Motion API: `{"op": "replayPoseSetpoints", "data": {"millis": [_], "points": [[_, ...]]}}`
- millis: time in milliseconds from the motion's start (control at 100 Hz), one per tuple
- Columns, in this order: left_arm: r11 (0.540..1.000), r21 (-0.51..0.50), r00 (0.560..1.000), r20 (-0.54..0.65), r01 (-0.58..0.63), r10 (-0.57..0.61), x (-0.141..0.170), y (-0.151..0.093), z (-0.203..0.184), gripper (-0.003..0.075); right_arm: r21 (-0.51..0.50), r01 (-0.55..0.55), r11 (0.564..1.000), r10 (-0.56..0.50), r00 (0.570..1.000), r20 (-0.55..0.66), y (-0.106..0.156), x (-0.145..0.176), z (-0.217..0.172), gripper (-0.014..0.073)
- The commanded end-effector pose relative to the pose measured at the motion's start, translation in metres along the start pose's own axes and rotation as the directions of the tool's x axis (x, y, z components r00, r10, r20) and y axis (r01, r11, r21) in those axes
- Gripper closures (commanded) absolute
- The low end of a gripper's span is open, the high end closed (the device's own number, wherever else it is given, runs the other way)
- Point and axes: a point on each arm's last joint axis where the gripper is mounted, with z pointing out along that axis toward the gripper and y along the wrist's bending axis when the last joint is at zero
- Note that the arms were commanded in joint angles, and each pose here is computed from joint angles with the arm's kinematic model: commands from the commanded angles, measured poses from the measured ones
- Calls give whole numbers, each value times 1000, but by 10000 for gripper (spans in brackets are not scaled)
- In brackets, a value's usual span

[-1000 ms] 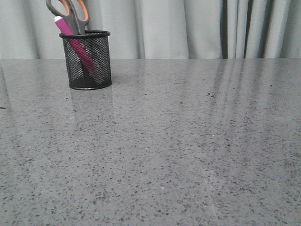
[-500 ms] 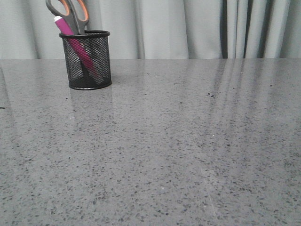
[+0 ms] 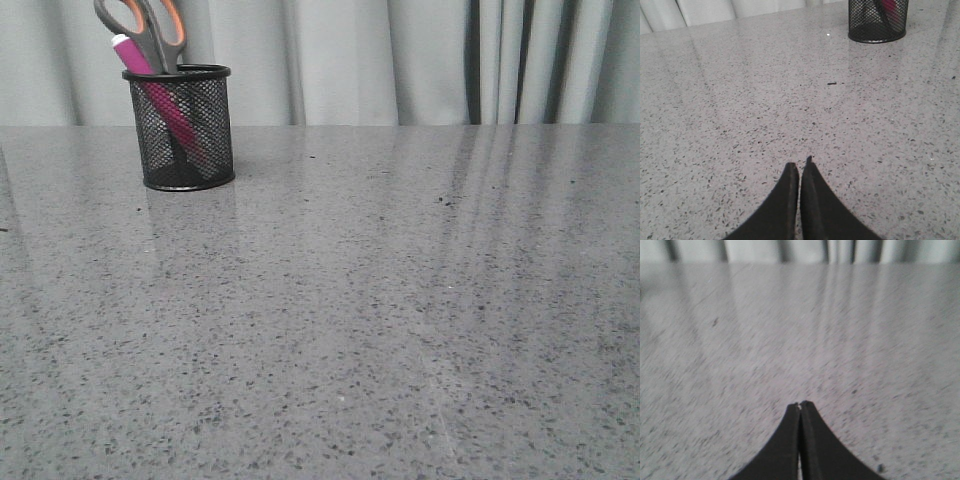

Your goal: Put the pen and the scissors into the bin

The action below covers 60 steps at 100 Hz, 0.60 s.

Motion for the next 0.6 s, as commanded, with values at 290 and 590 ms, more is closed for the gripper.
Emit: {"op": "replayPoseSetpoints", "data": {"millis": [290, 590], "points": [[1000, -10, 1000, 22, 11, -11, 10, -1, 3, 739, 105, 36, 994, -33, 999, -30, -6, 7, 0, 665], [1000, -10, 1000, 22, 11, -11, 10, -1, 3, 739, 146, 198, 969, -194, 980, -45, -10, 6, -1, 665]]}}
